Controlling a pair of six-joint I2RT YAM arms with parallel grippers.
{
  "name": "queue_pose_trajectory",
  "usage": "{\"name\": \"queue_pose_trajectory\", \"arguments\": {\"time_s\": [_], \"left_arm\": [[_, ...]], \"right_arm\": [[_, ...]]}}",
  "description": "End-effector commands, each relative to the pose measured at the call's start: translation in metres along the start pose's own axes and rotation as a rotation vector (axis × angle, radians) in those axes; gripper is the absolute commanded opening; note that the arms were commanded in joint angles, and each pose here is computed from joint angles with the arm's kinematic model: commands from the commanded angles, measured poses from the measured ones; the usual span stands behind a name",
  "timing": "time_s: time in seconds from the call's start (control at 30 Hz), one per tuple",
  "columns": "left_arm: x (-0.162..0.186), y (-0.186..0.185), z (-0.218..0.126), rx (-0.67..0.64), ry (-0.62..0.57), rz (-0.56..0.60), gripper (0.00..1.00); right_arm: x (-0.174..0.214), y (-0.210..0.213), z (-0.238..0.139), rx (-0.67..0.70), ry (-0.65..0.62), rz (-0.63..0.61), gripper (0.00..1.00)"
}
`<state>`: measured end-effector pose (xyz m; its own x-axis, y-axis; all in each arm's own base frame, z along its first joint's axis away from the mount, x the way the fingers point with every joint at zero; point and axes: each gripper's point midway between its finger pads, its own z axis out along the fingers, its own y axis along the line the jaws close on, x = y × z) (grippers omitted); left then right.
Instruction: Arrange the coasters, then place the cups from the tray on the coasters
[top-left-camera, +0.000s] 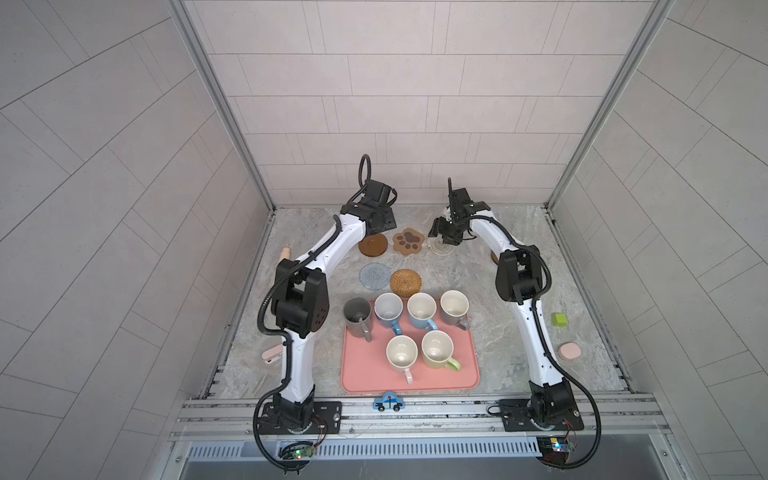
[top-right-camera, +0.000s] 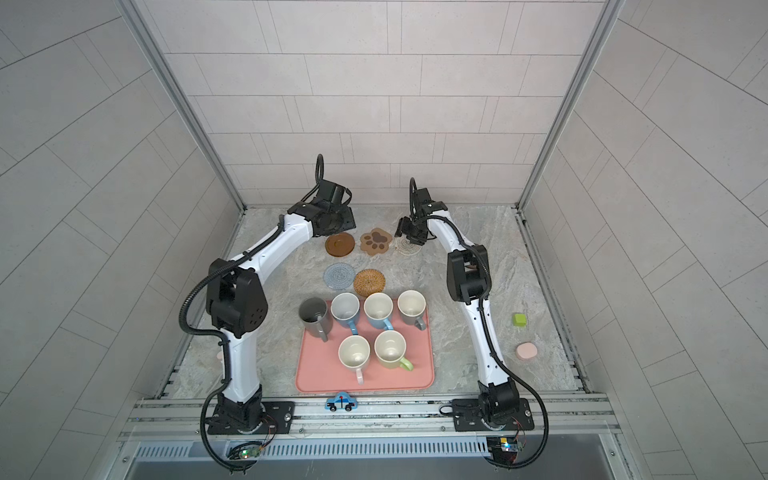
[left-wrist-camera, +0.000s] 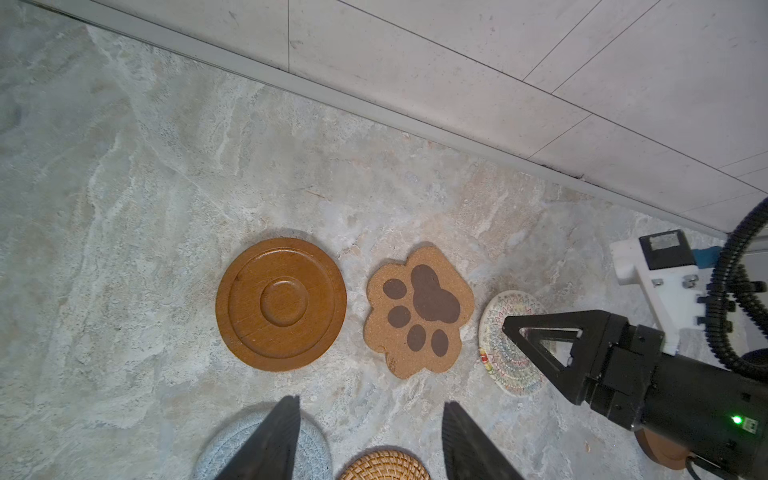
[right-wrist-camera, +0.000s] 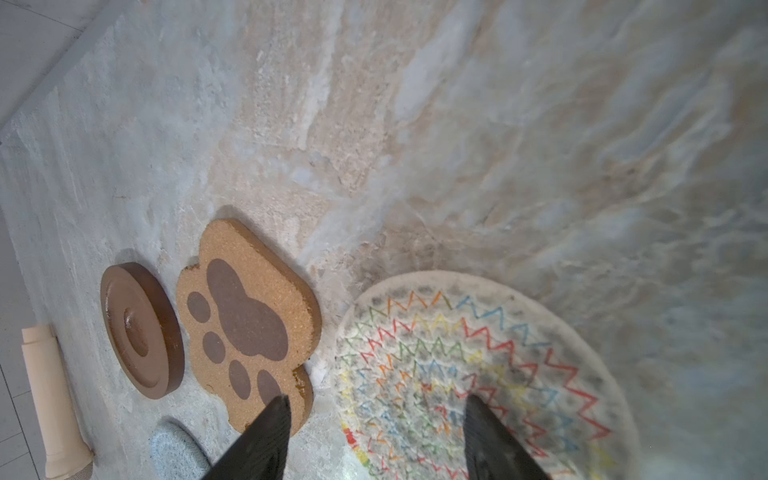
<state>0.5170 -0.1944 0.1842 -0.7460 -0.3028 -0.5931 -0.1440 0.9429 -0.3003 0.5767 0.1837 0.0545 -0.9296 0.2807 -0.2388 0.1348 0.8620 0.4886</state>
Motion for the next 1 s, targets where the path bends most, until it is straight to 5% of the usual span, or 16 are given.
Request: {"name": "queue_pose_trajectory", "arguments": {"time_s": [0.0, 0.97], "left_arm": [[-0.01, 0.001, -0.018, 0.009, -0.035, -0.017, 0.61], [0.016, -0.007, -0.03, 0.018, 0.065, 0.063, 0.61]], "right_arm": [[-0.002, 0.008, -0.017, 0.01, -0.019, 0.002, 0.68], [-0.006, 0.03, -0.065, -0.011, -0.055, -0.107, 0.68]]}}
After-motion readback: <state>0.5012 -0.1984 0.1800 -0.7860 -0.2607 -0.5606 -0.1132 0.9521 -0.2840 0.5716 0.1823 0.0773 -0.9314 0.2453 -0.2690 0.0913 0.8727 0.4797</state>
